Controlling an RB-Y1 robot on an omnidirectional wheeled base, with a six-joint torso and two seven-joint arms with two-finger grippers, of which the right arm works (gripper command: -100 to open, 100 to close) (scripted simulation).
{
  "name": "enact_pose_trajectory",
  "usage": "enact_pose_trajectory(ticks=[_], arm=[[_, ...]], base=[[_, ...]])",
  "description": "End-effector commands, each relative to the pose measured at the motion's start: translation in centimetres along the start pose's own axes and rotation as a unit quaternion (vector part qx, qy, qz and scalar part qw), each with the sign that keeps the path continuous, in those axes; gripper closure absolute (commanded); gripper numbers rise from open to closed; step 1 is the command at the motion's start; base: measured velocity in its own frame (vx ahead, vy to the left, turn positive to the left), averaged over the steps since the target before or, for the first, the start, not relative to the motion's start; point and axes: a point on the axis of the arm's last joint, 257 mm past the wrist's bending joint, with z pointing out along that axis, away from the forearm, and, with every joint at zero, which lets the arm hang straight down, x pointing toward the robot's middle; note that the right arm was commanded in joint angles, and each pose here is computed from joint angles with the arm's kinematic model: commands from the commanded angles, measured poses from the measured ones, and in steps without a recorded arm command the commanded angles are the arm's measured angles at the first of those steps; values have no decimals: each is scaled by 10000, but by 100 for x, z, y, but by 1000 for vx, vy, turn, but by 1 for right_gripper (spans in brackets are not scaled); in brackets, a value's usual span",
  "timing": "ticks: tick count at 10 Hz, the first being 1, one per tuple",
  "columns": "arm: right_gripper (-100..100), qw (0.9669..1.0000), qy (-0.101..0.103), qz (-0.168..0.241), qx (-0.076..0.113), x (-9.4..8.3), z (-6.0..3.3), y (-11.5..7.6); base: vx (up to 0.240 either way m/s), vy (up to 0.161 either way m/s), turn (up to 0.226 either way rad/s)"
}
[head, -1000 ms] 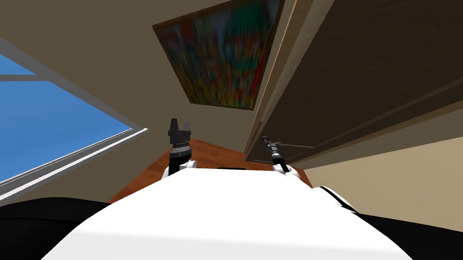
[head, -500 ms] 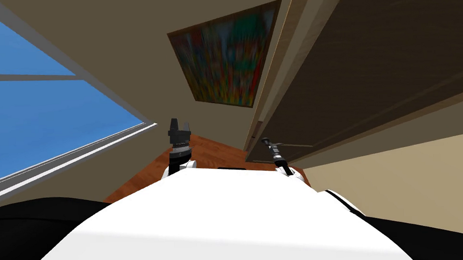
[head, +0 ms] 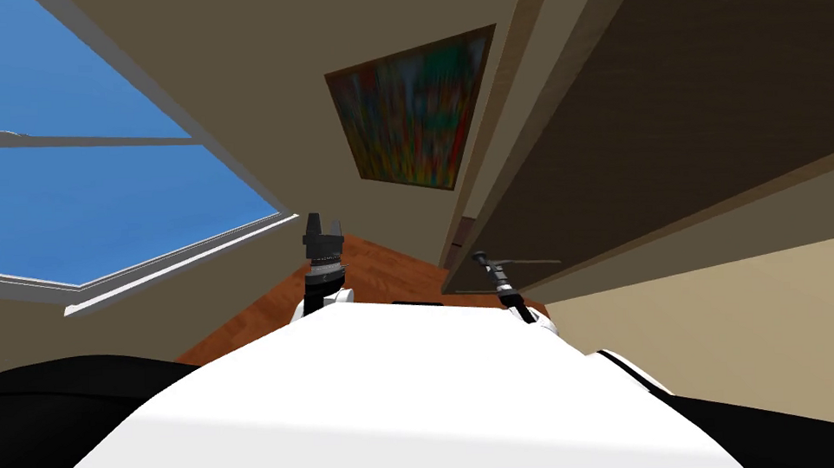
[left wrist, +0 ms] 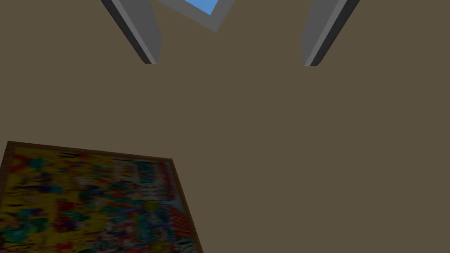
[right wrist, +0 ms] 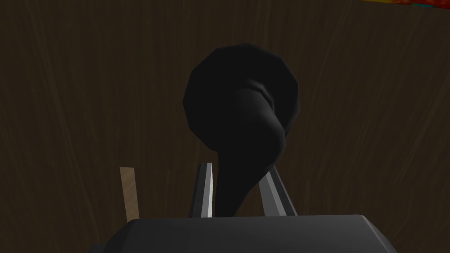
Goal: Pull the door open
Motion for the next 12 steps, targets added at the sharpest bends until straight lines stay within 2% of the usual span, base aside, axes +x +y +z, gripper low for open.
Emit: enact_pose_trajectory(ticks=[1,3,8,9,10,12], arm=[[100,10000,64,-6,-40,-12,-62,11],[100,9999,146,-12,-56,-41,-185,14],[100,9995,300,-14,-74,-87,-408,25],[100,9996,279,0,-46,-72,-377,10],[100,9995,318,4,-45,-76,-458,0],[100,9993,363,-2,-59,-93,-555,1]], base=[[-233,-117,225],[-202,-93,168],[-151,-60,119],[-70,-23,30],[-135,-69,149],[-221,-112,220]])
